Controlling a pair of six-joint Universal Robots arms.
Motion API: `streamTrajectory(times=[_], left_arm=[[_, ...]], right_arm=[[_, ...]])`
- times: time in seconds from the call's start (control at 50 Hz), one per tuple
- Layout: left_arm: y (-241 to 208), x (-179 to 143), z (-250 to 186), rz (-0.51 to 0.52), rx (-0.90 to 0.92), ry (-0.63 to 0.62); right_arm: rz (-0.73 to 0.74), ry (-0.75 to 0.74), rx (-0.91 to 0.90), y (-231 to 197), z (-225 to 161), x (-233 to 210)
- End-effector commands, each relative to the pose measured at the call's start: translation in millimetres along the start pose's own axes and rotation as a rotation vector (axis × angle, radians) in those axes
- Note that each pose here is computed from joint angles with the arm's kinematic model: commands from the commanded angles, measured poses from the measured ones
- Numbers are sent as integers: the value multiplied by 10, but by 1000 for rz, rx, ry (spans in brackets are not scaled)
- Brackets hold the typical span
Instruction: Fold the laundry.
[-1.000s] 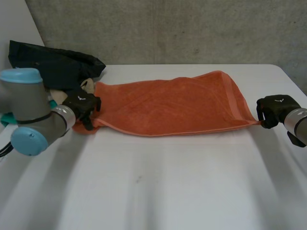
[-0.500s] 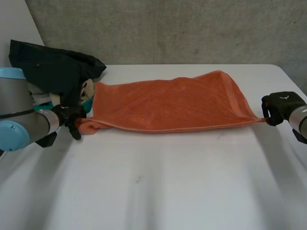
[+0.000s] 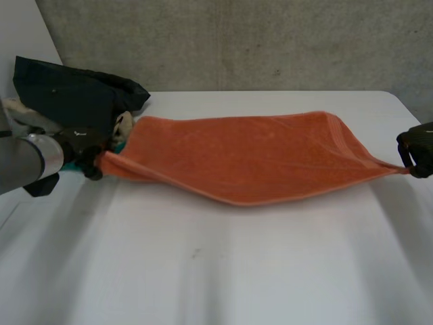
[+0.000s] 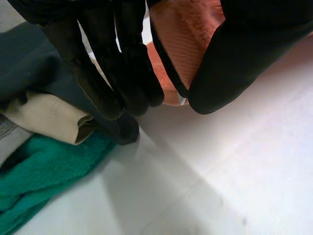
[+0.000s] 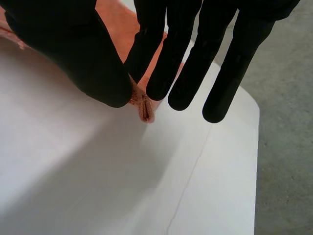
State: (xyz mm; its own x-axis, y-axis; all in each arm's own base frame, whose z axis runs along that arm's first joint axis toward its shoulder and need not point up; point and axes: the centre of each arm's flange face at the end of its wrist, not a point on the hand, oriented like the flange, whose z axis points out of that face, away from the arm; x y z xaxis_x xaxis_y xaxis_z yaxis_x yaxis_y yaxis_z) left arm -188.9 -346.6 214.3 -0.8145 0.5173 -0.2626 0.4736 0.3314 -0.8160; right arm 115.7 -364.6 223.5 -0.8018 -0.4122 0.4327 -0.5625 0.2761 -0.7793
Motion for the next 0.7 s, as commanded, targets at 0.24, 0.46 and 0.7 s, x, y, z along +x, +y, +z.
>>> streamTrajectory(times=[0.24,0.46,0.7], left_arm=[[369,179,105,73,-74,53],[422,334,-158,112,-33,88],[789,505,-50,287,-34,87]], right_arm=[[-1,-79,-52,69,-25,-151],[39,-50,-44,146,30,-100],[79,-31,-26,187,123,-124]])
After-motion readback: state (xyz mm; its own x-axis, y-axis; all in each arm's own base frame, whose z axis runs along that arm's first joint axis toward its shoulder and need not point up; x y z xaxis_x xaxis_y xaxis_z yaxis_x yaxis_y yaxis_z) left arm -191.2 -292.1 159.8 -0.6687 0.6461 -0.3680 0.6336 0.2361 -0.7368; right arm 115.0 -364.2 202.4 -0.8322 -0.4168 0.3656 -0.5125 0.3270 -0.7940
